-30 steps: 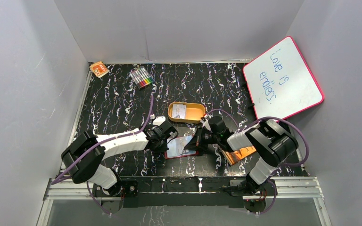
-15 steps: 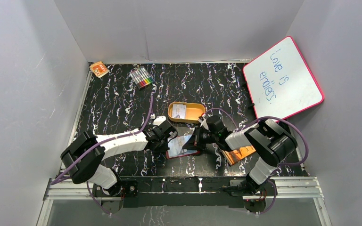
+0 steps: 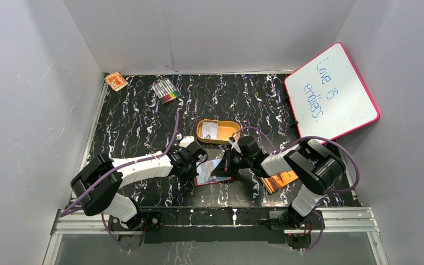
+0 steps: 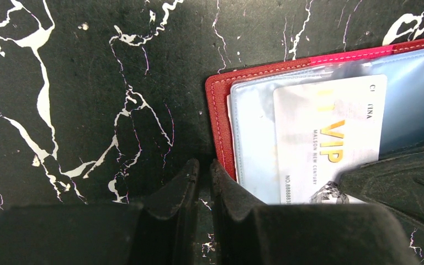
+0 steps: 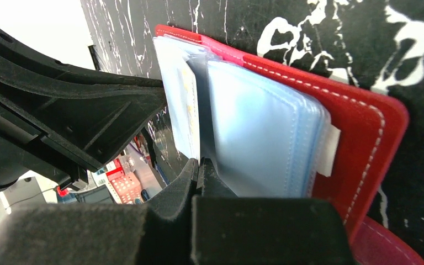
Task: Put the credit cards into the card holder
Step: Insert the credit card into the card holder.
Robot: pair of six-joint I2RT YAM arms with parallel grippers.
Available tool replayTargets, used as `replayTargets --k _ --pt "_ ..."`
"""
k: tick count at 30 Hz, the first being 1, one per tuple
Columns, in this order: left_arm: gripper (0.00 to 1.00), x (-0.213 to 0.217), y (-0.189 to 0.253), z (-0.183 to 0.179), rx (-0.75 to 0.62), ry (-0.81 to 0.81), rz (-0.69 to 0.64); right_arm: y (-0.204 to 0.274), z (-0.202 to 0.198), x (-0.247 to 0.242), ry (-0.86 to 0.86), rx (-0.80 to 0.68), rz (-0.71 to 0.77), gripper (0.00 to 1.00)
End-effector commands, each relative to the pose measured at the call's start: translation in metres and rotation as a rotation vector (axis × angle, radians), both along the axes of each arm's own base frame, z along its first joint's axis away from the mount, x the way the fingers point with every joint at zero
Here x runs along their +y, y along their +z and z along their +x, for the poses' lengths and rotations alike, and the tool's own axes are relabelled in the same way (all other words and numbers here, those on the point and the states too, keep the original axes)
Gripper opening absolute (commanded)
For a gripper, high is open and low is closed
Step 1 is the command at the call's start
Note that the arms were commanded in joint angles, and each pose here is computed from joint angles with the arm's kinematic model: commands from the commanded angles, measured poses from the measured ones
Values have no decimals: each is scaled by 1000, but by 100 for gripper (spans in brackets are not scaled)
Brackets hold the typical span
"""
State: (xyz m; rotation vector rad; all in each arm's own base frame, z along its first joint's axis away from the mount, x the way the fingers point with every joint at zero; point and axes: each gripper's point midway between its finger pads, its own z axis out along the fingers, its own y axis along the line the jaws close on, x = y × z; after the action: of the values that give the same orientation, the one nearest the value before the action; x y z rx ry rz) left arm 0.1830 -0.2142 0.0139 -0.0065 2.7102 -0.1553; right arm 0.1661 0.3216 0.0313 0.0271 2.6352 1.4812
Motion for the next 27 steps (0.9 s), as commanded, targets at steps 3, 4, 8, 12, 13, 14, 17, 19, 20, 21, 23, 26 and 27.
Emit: replayTargets --k 3,4,8,12,13,14,17,19,20,21,23,26,27 --pt "11 9 -35 -42 177 -40 26 -2 -5 9 19 1 -31 0" --pt "11 9 -34 -41 175 -39 24 -1 -6 9 17 -1 -32 0" --pt "11 10 -33 -42 168 -37 23 0 -6 4 3 -12 -58 4" --pt "11 12 -33 -43 167 -35 23 2 -4 0 -2 -28 -90 25" --pt "11 12 -33 -43 165 -36 23 4 -3 0 -3 -33 -92 29" --pt "11 12 -32 -43 165 -33 21 6 -2 0 -3 -38 -95 34" --pt "11 12 -32 -42 162 -32 18 10 0 1 4 -53 -101 42" --pt "11 11 -31 -42 160 -35 15 11 2 2 12 -60 -109 44" --pt "11 10 -31 -41 159 -34 13 12 3 2 14 -61 -113 45" --pt "11 10 -30 -41 157 -35 10 12 3 3 17 -63 -116 46" --pt "11 9 -30 -41 155 -35 8 12 4 3 24 -70 -133 47" --pt "11 7 -30 -40 152 -37 -1 8 2 3 48 -75 -170 47" --pt "11 7 -30 -39 151 -37 -3 7 1 4 56 -78 -179 47"
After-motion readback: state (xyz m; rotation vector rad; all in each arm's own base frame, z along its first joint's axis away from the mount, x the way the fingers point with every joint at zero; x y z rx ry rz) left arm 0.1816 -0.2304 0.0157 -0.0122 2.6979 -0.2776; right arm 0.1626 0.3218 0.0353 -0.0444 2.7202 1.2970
